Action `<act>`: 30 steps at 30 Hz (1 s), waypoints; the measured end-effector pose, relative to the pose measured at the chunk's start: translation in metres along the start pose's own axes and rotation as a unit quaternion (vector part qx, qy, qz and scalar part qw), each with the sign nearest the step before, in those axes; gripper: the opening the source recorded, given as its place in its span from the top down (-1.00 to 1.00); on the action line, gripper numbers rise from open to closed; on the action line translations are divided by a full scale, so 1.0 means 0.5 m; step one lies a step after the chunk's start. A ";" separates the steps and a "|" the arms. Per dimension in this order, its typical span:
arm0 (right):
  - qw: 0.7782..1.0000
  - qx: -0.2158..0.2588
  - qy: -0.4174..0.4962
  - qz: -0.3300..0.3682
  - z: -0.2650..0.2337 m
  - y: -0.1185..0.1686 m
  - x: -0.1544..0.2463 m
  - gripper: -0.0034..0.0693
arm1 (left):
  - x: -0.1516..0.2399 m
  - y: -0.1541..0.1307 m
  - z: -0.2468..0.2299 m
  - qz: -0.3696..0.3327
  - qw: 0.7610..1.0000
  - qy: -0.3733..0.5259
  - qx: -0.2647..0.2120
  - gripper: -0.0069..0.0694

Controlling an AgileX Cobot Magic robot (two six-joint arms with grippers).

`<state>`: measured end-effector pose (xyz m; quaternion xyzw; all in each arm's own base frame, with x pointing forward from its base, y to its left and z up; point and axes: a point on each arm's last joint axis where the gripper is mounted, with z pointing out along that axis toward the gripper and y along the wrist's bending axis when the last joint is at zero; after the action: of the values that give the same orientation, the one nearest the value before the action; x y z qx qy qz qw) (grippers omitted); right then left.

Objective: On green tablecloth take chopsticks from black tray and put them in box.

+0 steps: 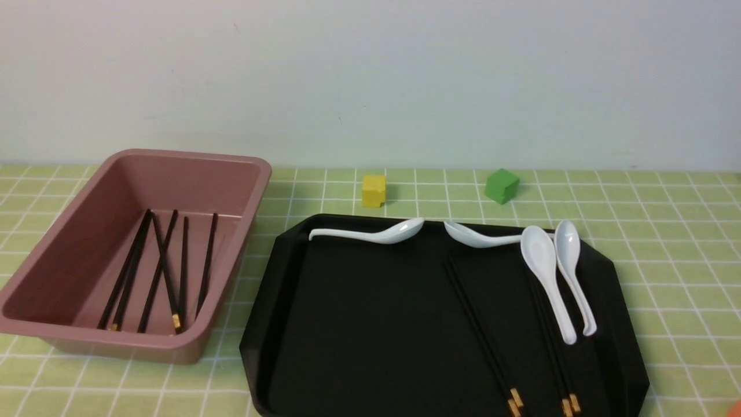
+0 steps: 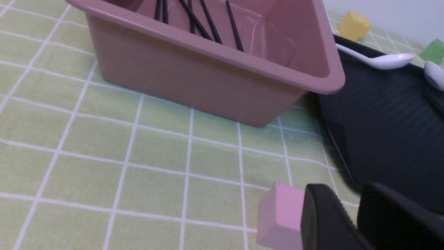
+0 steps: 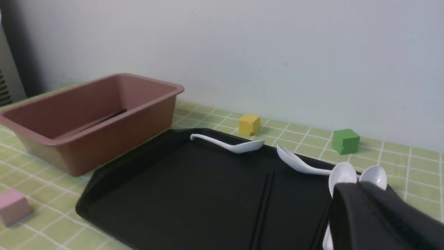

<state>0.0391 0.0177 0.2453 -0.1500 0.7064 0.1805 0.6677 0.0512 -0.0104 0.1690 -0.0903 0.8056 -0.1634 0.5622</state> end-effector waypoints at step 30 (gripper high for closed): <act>0.971 0.213 0.104 0.035 0.016 -0.049 0.138 0.72 | 0.000 0.000 0.000 0.000 1.000 0.000 0.000 0.36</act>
<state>0.0528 0.0017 0.1749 0.0025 0.7991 0.0326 0.6003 0.0512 -0.0104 0.1690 -0.0903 0.8056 -0.1634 0.5622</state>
